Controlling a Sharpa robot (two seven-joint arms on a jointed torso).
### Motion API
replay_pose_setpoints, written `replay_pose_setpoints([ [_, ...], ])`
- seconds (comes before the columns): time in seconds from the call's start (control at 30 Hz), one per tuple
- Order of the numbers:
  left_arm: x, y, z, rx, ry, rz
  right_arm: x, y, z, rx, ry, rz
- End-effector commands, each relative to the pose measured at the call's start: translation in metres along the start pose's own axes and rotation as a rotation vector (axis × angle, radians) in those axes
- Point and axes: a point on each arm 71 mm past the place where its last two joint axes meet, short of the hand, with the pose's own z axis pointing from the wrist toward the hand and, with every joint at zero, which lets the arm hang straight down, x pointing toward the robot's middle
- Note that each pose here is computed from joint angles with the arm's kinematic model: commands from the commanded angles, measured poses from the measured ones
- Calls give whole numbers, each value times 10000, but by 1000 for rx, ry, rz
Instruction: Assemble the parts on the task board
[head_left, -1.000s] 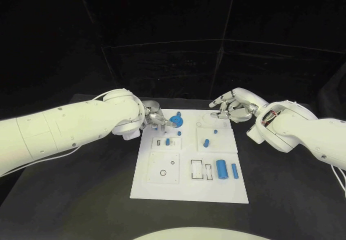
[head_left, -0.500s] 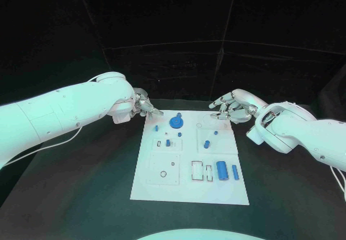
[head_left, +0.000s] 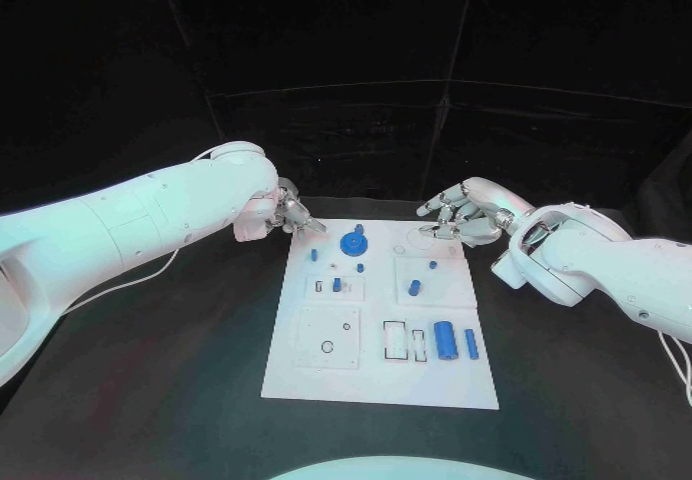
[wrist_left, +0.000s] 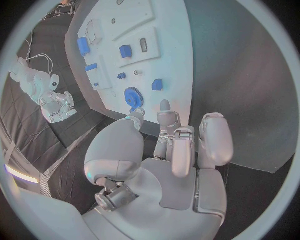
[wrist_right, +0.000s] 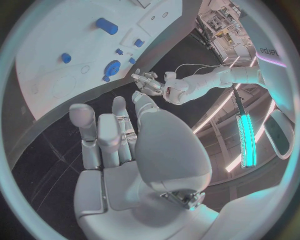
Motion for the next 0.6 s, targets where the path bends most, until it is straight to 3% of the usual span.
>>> replay_pose_setpoints([
  [0.03,39,-31,26,17,27,28,0,23,9,-14,2,3],
  [0.37,162,-36,123,14,62,41,5,26,14,-16,5,3],
  [0.6,192,-47,142,19,61,53,9,29,17,-16,6,4],
])
